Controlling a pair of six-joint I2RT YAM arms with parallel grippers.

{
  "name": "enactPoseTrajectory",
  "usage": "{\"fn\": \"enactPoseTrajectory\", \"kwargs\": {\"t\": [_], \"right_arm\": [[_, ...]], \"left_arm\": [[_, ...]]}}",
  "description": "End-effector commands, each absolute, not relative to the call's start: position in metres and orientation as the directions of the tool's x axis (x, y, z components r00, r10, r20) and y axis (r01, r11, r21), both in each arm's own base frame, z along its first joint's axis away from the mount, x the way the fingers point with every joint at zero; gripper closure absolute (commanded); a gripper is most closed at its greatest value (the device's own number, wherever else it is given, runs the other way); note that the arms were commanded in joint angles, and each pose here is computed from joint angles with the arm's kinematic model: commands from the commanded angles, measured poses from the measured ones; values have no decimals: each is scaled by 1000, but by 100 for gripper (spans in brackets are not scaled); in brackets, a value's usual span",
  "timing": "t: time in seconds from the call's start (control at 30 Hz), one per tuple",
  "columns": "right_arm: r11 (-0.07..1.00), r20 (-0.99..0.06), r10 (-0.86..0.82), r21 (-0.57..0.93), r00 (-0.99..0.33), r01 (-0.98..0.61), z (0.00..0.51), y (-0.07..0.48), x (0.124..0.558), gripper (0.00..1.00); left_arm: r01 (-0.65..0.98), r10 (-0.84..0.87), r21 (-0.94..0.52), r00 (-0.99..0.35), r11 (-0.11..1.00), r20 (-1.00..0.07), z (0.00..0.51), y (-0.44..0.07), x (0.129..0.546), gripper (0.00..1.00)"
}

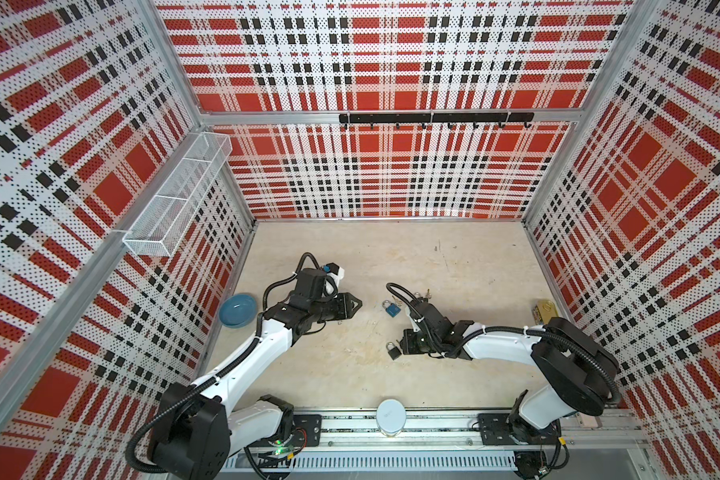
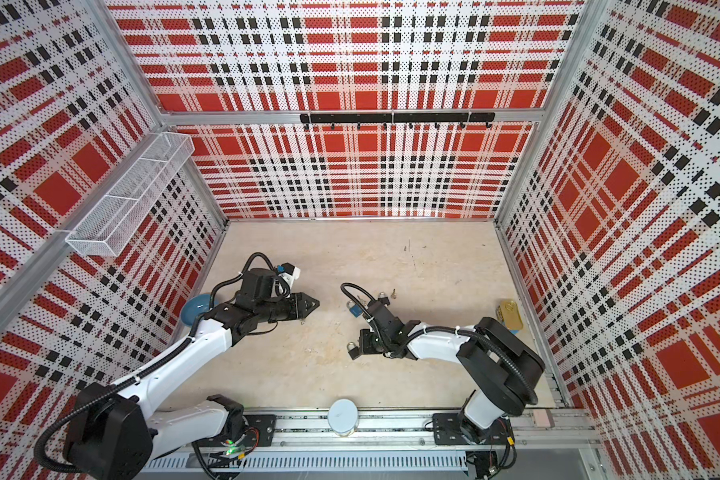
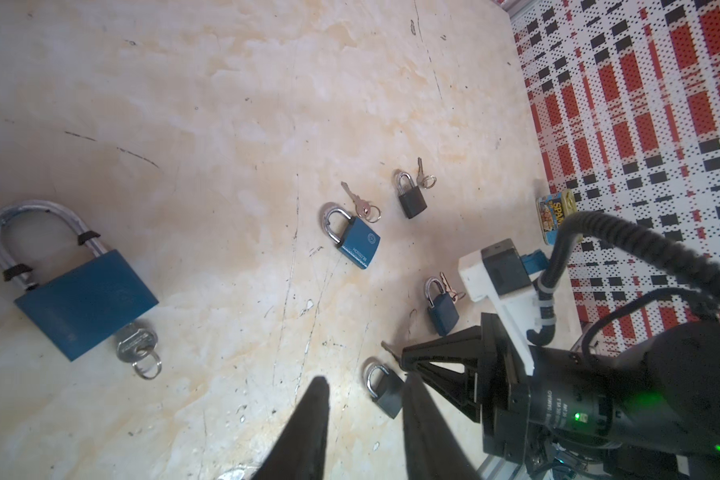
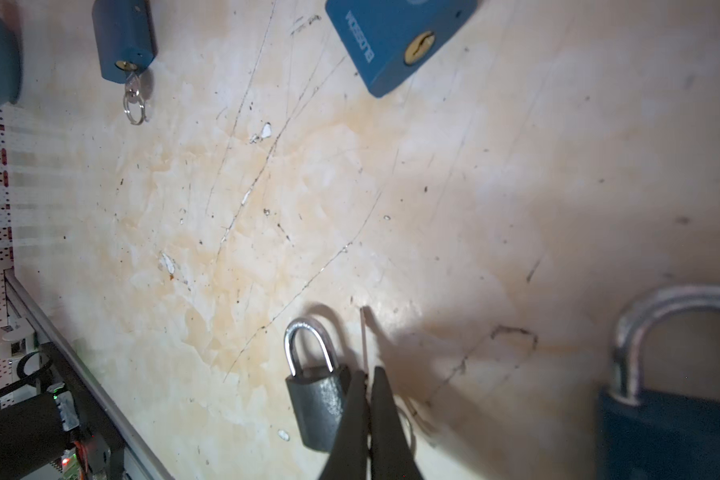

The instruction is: Lock with the key

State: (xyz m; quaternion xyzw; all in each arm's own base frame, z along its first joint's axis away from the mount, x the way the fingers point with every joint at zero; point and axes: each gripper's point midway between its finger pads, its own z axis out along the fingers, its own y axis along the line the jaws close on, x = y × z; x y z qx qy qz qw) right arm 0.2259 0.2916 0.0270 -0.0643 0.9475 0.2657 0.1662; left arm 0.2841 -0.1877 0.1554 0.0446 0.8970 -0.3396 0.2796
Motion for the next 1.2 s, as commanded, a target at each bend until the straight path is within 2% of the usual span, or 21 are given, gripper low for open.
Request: {"fn": "enactPoseTrajectory", "kwargs": {"t": [0.0,0.03,0.07,0.23,0.43,0.53,0.67,0.87,1.03,1.17], "right_arm": [[849,-370,2,491,-929,-194,31,299,235,100],[852,-367,5,488,-930,-188,30,297,235,97],[853,-368,9,488,-930,-185,30,295,234,90],[858,-377,16,481,-926,-181,34,289,232,79],[871,-429,13,448,-903,-200,56,283,236,74],[877,-480,-45,402,-876,-265,79,288,240,71],[855,-526,-137,365,-840,-368,105,312,249,69],[825,-565,-235,315,-791,-469,116,361,273,64],[799,-581,-266,313,-769,-513,110,410,294,60],[781,-591,-288,310,-753,-542,102,441,305,54]], "left_arm": [[277,-127,-602,-831,749,-541,162,-186,282,66],[277,-128,-603,-831,748,-541,162,-186,281,66],[277,-132,-603,-828,748,-544,164,-185,281,66],[278,-133,-604,-827,747,-546,165,-184,281,66],[254,-159,-589,-814,767,-558,167,-178,283,66],[180,-212,-556,-796,811,-567,169,-158,288,66],[1,-333,-527,-775,850,-537,166,-111,292,67],[-200,-517,-548,-681,813,-518,180,-45,287,65],[-265,-606,-582,-592,769,-531,197,-13,280,62],[-283,-631,-595,-572,752,-525,203,0,276,61]]}}
